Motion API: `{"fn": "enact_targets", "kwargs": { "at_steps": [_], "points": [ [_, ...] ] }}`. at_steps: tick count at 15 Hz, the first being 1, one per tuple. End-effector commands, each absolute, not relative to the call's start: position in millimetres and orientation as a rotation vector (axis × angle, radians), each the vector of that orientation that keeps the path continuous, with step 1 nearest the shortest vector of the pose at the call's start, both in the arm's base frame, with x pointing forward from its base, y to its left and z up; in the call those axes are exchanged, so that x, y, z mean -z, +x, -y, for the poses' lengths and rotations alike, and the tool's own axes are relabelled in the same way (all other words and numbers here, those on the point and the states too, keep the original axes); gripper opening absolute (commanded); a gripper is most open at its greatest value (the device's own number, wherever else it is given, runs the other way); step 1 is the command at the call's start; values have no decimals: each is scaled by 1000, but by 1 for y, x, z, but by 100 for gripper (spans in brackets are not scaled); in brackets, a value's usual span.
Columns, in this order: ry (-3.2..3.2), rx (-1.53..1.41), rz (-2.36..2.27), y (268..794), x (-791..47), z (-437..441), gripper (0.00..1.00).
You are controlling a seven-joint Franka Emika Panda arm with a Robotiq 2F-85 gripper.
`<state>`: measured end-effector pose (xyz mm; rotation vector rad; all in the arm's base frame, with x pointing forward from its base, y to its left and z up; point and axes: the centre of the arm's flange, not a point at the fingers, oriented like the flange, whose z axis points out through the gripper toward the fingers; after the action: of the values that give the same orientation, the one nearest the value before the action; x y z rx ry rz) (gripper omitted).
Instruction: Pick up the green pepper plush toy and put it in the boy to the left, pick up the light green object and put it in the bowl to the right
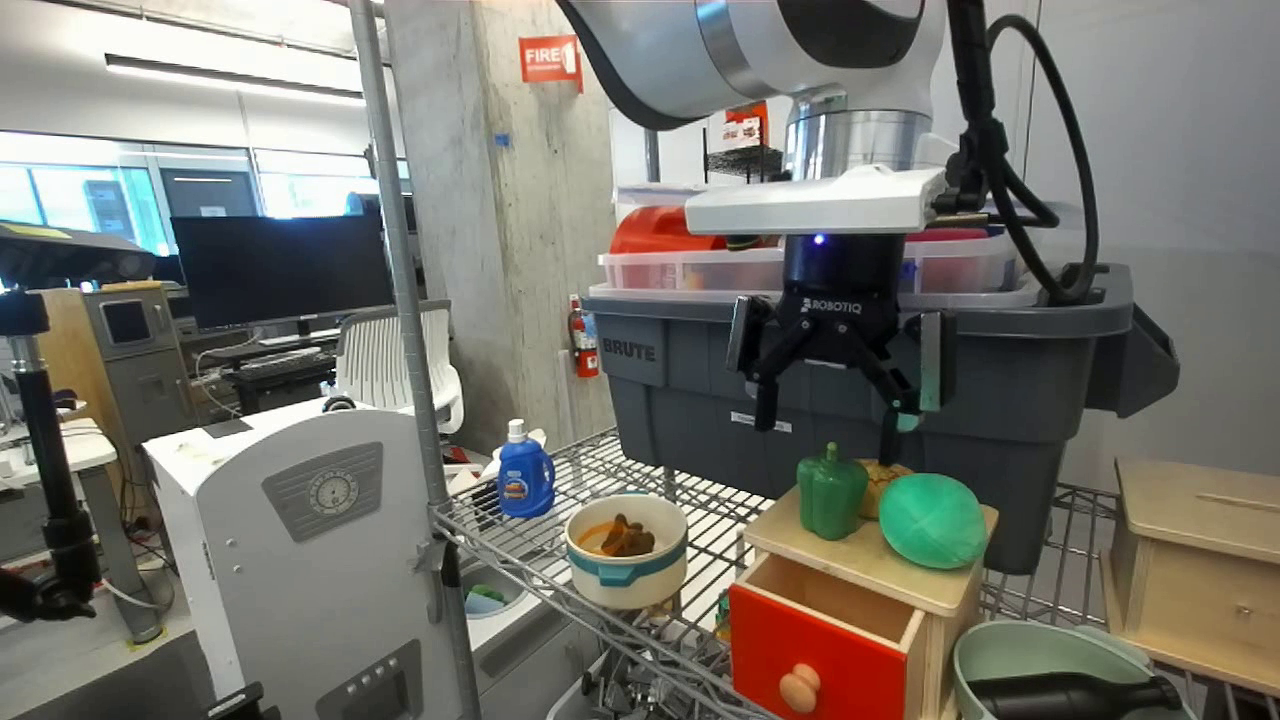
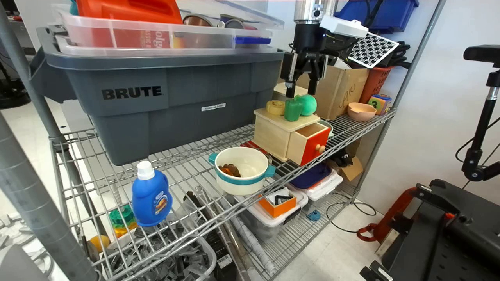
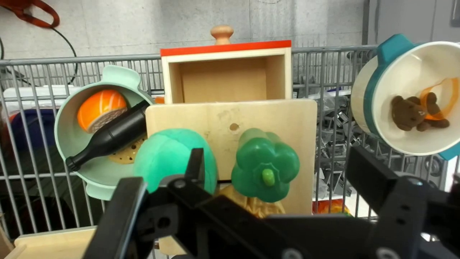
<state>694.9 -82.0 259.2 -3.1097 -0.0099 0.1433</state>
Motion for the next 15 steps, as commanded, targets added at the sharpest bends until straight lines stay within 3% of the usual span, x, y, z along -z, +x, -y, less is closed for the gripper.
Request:
{"fn": "enact_targets", "kwargs": {
  "at_steps": [1,7,10,11,15],
  "points": [
    [-3100,-174,21,708,-256,86,100],
    [-3101,-205,24,713,-249,83,100],
    [-3102,-206,28,716,-248,83,91],
    [-3101,-207,28,716,-246,83,73],
    [-3102,-207,30,716,-245,83,42]
  ]
}}
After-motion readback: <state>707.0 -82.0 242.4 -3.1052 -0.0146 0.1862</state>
